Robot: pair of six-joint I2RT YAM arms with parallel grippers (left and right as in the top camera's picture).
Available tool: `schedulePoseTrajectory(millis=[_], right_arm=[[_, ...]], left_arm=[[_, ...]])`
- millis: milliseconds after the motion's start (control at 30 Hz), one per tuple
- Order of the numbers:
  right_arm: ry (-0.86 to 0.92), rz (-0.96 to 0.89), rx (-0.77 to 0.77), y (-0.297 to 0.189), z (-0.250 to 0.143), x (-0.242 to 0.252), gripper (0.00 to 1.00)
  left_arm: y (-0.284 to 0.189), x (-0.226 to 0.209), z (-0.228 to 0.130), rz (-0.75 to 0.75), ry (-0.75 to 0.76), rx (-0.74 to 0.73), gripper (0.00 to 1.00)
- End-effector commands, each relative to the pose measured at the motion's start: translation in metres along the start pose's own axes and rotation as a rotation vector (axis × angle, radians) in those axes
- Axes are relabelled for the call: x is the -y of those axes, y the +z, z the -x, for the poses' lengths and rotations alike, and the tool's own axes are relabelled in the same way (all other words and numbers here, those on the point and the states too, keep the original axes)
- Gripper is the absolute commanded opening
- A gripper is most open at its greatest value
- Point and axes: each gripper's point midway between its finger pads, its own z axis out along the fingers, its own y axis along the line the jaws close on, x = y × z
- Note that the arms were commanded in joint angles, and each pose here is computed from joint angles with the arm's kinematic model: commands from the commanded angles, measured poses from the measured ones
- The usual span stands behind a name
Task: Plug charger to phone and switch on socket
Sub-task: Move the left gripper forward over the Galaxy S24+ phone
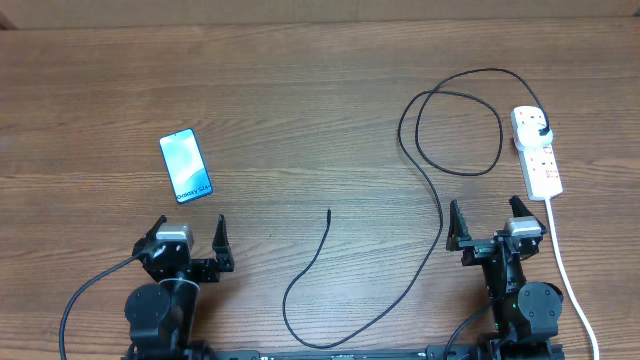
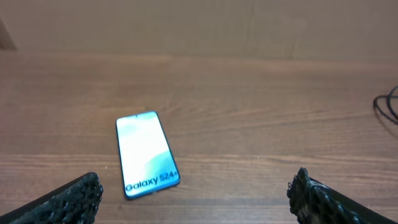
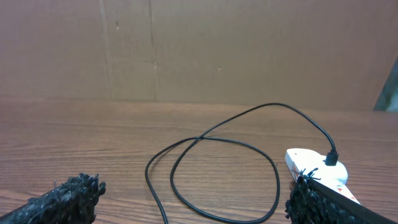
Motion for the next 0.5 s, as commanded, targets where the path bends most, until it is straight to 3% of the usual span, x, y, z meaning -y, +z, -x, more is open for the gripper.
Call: schedulePoseTrajectory(millis=[0, 467], right_arm=[[0.003, 0.004, 0.005, 0.0, -0.002, -0.001, 1.0], [0.002, 0.005, 0.005, 0.0, -0.002, -0.001, 1.0]], left_arm=[[-0.003, -0.003, 0.021, 0.021, -0.012, 0.008, 1.0], [0.025, -0.004, 0.057, 0.03, -0.02, -0.181, 1.0]])
